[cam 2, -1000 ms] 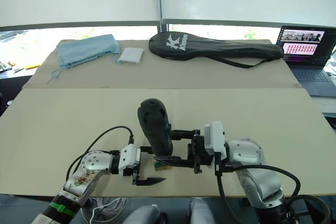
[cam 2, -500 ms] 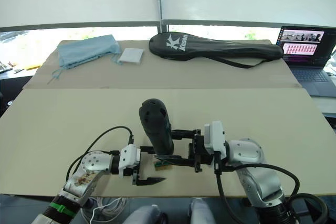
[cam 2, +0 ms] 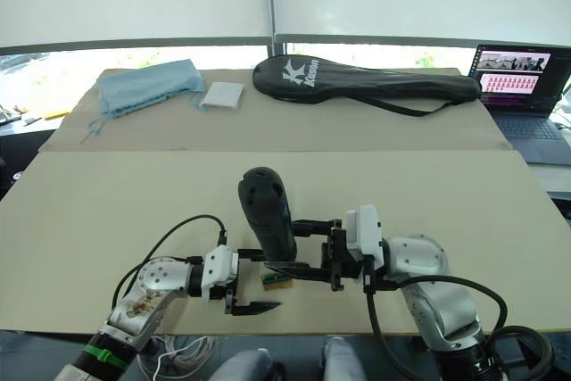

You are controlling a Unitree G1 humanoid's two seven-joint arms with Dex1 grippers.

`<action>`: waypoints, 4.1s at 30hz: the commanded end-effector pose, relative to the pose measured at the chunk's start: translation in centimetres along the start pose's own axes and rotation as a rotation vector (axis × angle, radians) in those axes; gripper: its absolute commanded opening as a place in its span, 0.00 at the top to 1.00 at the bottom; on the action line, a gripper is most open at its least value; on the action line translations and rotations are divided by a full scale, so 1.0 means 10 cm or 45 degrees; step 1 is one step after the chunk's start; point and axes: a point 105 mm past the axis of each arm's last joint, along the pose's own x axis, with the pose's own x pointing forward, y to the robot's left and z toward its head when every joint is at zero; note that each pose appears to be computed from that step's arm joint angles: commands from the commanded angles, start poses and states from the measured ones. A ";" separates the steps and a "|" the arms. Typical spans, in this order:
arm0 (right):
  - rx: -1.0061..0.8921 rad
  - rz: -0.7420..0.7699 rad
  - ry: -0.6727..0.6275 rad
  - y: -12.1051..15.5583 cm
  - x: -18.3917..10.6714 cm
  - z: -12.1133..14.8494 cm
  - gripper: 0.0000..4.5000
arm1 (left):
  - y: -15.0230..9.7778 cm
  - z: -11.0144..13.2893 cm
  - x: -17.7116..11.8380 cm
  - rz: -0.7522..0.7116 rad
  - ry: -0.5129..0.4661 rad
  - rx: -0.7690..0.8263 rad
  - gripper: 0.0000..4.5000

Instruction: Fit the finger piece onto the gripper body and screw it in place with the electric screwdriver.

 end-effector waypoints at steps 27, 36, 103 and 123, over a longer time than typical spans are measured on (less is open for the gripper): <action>-0.096 0.013 -0.064 -0.02 0.07 0.14 0.58 | -0.08 -0.16 0.01 0.004 0.056 -0.084 0.00; -0.091 0.018 -0.061 0.00 0.06 0.13 0.58 | -0.07 -0.14 0.02 0.007 0.052 -0.084 0.00; -0.064 0.027 -0.055 0.04 0.07 0.15 0.58 | -0.05 -0.05 0.03 0.010 0.043 -0.094 0.00; -0.053 0.030 -0.052 0.04 0.05 0.15 0.58 | -0.07 -0.08 0.03 0.007 0.043 -0.099 0.00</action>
